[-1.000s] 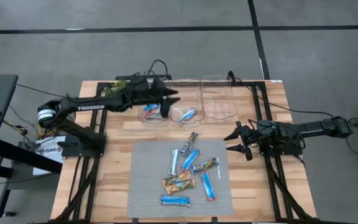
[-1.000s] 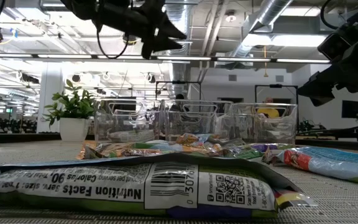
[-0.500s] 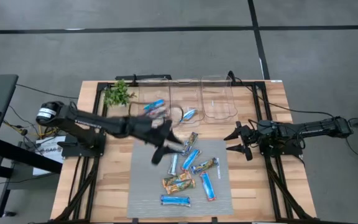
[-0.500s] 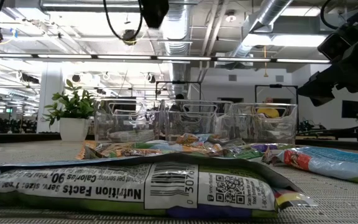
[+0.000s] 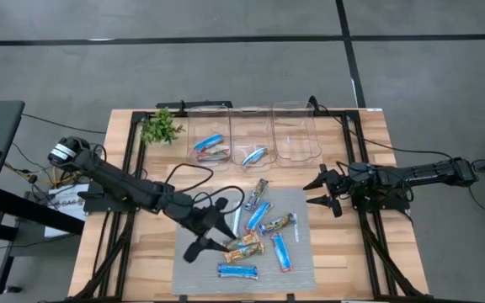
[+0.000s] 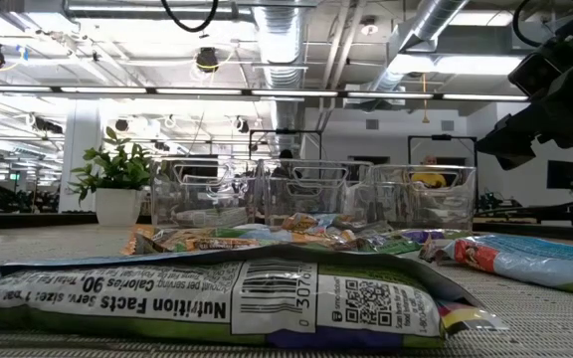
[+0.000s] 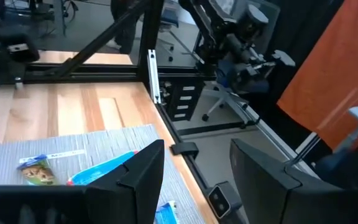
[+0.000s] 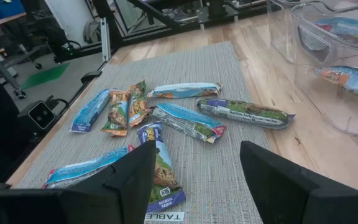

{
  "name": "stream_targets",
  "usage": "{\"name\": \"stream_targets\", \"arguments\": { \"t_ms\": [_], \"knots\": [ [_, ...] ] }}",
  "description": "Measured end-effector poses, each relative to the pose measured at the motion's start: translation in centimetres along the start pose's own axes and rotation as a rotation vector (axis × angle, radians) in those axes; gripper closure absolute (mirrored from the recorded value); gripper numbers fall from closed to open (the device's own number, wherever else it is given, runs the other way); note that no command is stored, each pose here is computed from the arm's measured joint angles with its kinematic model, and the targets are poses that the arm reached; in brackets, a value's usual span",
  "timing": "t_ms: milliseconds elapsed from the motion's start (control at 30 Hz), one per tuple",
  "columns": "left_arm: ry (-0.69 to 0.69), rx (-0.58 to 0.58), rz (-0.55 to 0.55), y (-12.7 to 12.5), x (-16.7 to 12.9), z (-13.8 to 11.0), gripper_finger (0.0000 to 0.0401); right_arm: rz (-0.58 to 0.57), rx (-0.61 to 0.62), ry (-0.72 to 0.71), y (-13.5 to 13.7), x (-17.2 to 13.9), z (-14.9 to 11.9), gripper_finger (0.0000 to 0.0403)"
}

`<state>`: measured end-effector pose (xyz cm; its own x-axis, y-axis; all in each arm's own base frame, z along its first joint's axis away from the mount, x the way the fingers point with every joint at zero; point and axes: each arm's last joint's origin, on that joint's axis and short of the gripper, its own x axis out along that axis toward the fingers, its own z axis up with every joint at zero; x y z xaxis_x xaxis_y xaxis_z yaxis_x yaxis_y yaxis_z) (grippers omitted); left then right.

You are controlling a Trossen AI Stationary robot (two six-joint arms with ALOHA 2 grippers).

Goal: Pick and place Granola Bars by type
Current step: Put the blue granola bar into the right transparent bin

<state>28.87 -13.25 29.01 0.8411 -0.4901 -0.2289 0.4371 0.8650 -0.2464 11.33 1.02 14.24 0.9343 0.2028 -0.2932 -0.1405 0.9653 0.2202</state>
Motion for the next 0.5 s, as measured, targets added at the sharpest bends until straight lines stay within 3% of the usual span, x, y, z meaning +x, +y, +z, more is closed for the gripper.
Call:
{"name": "stream_targets", "arguments": {
  "t_ms": [200, 500],
  "knots": [
    [0.083, 0.000, 0.035, -0.3, 0.0, -1.0, 0.0225, 0.000, 0.000, 0.000, 0.0, 0.0, 0.0, 0.0177],
    [0.354, -0.016, 0.122, -0.3, 1.7, -4.4, 0.0225, 0.000, 0.000, 0.000, 0.0, 0.0, 0.0, 0.0177]
  ]
}}
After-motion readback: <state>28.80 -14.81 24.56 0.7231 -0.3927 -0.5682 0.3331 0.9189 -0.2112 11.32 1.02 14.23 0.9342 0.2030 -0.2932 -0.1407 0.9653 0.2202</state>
